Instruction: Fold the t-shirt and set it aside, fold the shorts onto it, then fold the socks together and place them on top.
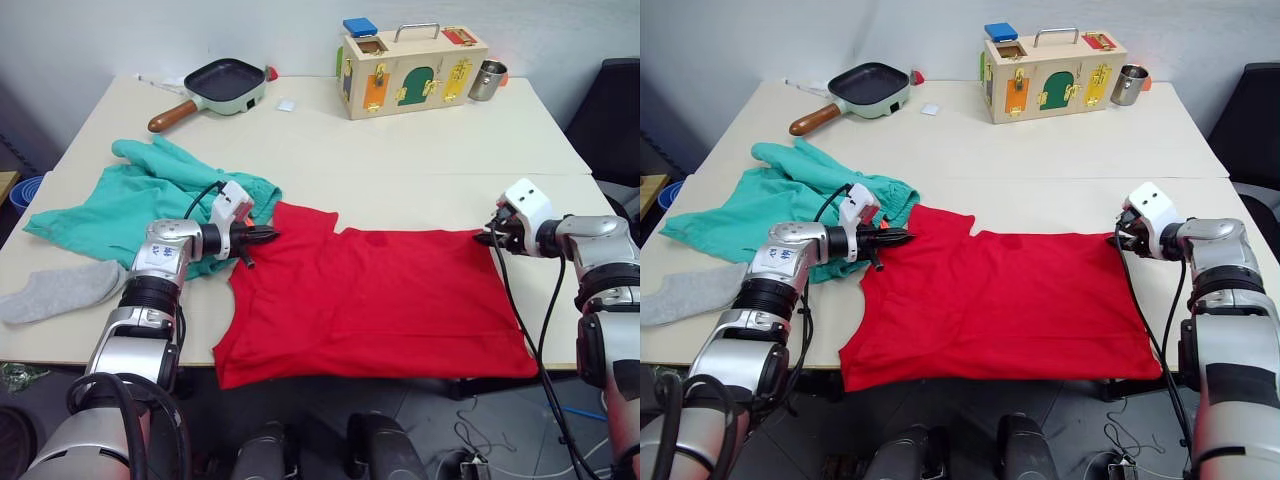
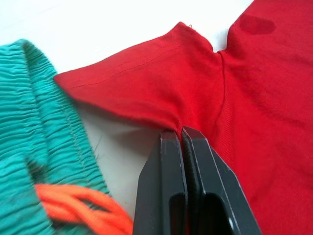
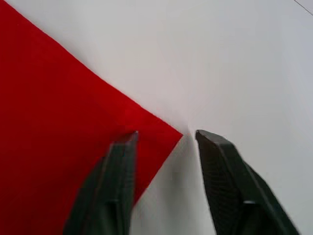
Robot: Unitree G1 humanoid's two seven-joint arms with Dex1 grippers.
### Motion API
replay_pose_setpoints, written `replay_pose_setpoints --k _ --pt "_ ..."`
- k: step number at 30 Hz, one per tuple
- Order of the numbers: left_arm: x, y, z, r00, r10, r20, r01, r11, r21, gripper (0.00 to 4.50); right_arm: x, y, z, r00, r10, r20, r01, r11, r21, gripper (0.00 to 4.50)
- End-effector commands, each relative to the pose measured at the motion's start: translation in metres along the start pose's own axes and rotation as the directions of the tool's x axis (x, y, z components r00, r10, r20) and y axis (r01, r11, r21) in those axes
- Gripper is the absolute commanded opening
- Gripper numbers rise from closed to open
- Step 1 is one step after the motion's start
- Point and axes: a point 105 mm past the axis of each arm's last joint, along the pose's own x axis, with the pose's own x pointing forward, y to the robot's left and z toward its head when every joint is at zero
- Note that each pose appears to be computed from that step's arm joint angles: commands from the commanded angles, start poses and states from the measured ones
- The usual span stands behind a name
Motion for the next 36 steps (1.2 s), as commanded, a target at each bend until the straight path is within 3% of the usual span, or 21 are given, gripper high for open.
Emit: replay_pose_setpoints --k 1,4,11,21,36 --pt "0.0 -0.001 0.012 1.0 -0.005 0.028 0.004 0.999 0.039 0.0 0.001 0.001 0.003 1.0 0.014 -0.003 -0.014 0.999 0.038 2.21" --pt "-0.001 0.0 0.012 1.0 0.001 0.03 -0.002 0.999 0.038 0.0 0.004 0.007 -0.001 0.998 0.052 -0.04 -0.05 0.998 0.049 2.03" --pt "-0.006 0.003 0.01 0.999 0.018 0.028 -0.019 0.999 0.036 0.0 0.003 0.01 0.004 0.996 0.083 -0.042 -0.08 0.995 0.055 0.03" --pt "-0.012 0.003 0.019 0.999 0.008 0.046 -0.01 0.999 0.034 0.0 -0.017 -0.006 0.021 0.996 0.074 0.055 -0.078 0.995 0.062 0.03" --pt "-0.033 -0.009 0.013 0.999 -0.04 0.034 0.039 0.998 0.046 0.0 -0.047 -0.001 0.015 0.96 0.249 0.125 -0.261 0.962 0.084 0.03"
